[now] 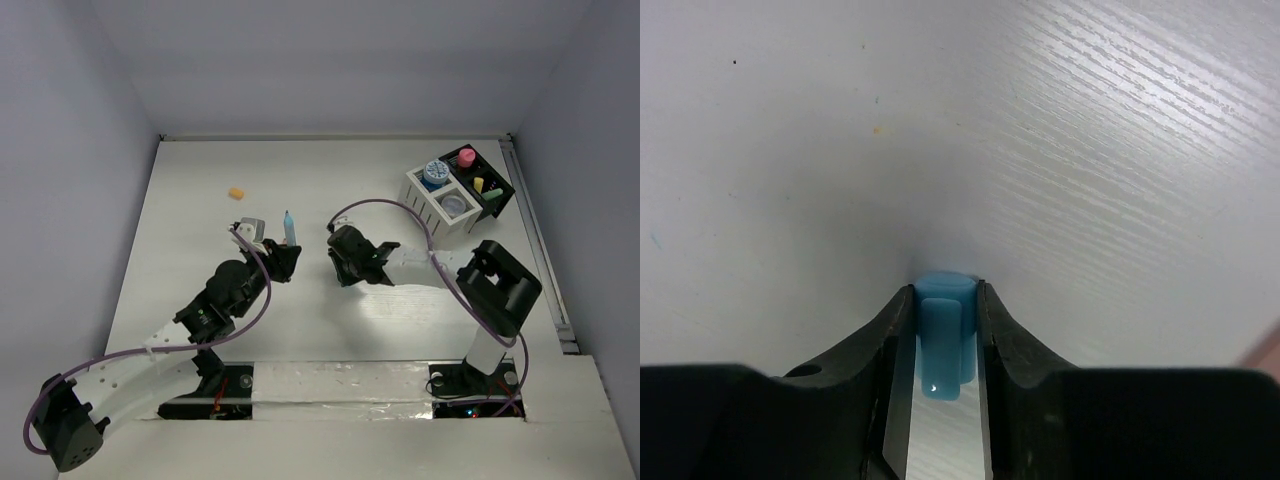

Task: Sort the stationery into containers
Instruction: Pick up the pen cap from the center of the board.

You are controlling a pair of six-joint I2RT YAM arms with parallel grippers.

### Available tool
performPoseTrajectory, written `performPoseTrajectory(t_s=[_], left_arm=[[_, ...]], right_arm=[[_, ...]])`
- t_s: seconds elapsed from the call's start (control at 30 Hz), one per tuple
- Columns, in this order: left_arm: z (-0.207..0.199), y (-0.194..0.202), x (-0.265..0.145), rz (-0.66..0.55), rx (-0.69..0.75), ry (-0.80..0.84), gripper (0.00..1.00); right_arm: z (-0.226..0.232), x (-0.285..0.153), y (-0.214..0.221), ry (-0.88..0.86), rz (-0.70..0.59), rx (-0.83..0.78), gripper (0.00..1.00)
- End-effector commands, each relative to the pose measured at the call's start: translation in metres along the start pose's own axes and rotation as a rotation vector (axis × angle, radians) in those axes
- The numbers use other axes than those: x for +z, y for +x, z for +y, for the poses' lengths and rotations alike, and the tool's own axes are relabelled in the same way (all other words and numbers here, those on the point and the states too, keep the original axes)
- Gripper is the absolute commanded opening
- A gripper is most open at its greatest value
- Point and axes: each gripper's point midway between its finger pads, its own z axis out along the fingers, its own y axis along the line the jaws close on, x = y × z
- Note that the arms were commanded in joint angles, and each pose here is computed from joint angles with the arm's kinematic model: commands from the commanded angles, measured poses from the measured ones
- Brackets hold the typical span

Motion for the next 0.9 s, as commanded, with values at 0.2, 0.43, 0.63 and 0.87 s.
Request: performPoseTrajectory(t_s=[0.2, 0.43, 0.63, 0.87], left_arm=[[-0.012, 0.006, 0.006, 0.006, -0.054, 0.056, 0.0], [-0.023, 0.015, 0.012, 0.026, -0.098, 0.111, 0.0], [-0.042, 0.016, 0.018, 0.054, -0.107, 0.19, 0.0], [-0.055, 0.023, 0.025, 0.087, -0.105, 0.243, 0.0]], right_arm=[[-0.005, -0.043, -0.068, 0.012, -0.223, 0.044, 0.0], [-0.004, -0.149, -0.179, -0.075, -0.665, 0.171, 0.0], [0.008, -0.21, -0.233, -0.199, -0.886, 0.249, 0.0], [0.035, -0.236, -0.253, -0.377, -0.943, 0.281, 0.0]])
